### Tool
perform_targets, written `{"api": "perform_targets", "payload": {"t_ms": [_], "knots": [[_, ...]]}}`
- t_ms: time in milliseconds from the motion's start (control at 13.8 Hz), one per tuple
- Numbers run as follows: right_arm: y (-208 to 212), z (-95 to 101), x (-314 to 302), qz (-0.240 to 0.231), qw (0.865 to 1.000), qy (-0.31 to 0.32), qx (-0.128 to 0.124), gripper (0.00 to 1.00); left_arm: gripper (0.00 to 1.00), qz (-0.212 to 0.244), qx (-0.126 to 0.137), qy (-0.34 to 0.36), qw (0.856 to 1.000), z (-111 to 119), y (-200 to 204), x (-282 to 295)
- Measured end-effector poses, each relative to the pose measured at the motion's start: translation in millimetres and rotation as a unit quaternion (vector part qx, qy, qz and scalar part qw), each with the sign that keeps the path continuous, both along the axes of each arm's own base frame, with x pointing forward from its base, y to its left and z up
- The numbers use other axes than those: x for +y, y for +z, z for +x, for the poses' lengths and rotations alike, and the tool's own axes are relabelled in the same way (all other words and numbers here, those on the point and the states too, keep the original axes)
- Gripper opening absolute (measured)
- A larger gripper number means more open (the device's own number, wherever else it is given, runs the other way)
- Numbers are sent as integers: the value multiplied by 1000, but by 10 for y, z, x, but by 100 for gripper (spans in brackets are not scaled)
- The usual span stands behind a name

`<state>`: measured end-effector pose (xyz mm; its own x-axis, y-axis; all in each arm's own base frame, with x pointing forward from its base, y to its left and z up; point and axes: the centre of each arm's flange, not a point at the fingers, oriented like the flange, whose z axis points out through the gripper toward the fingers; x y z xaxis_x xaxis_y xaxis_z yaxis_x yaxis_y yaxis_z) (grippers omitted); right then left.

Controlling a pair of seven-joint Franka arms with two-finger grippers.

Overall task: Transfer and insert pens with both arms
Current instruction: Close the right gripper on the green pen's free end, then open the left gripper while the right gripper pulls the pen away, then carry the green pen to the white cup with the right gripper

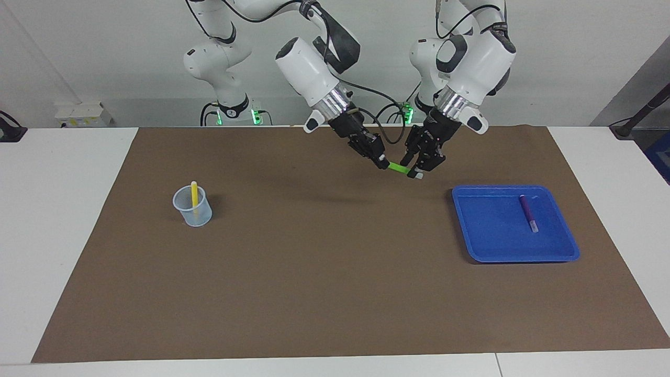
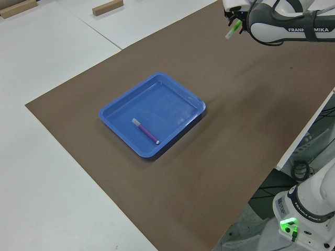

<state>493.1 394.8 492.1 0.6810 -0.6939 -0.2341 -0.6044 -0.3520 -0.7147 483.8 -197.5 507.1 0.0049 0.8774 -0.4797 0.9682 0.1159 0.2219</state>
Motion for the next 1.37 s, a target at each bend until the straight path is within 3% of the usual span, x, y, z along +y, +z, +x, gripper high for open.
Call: {"api": "perform_targets", "payload": {"t_ms": [72, 289, 506, 722, 867, 1083, 1372], "knots": [[-41, 12, -21, -14, 1000, 20, -5, 19, 64, 0, 0, 0, 1000, -1, 4, 1], [-193, 137, -228, -65, 993, 102, -11, 19, 60, 9, -16, -33, 999, -10, 7, 4], [-349, 222, -489, -117, 976, 182, -20, 19, 60, 41, -38, -161, 985, -37, -68, 191], [-415, 282, -849, -225, 936, 271, -7, 19, 60, 64, -69, -314, 945, -44, -116, 749], [-340, 289, -1121, -261, 909, 325, -6, 19, 60, 86, -87, -396, 910, -67, -137, 1136], [-185, 257, -1629, -324, 844, 427, -8, 19, 60, 127, -97, -488, 858, -106, -173, 1530], [9, 216, -2532, -393, 722, 569, -7, 19, 60, 184, -106, -589, 780, -117, -202, 1933]]}}
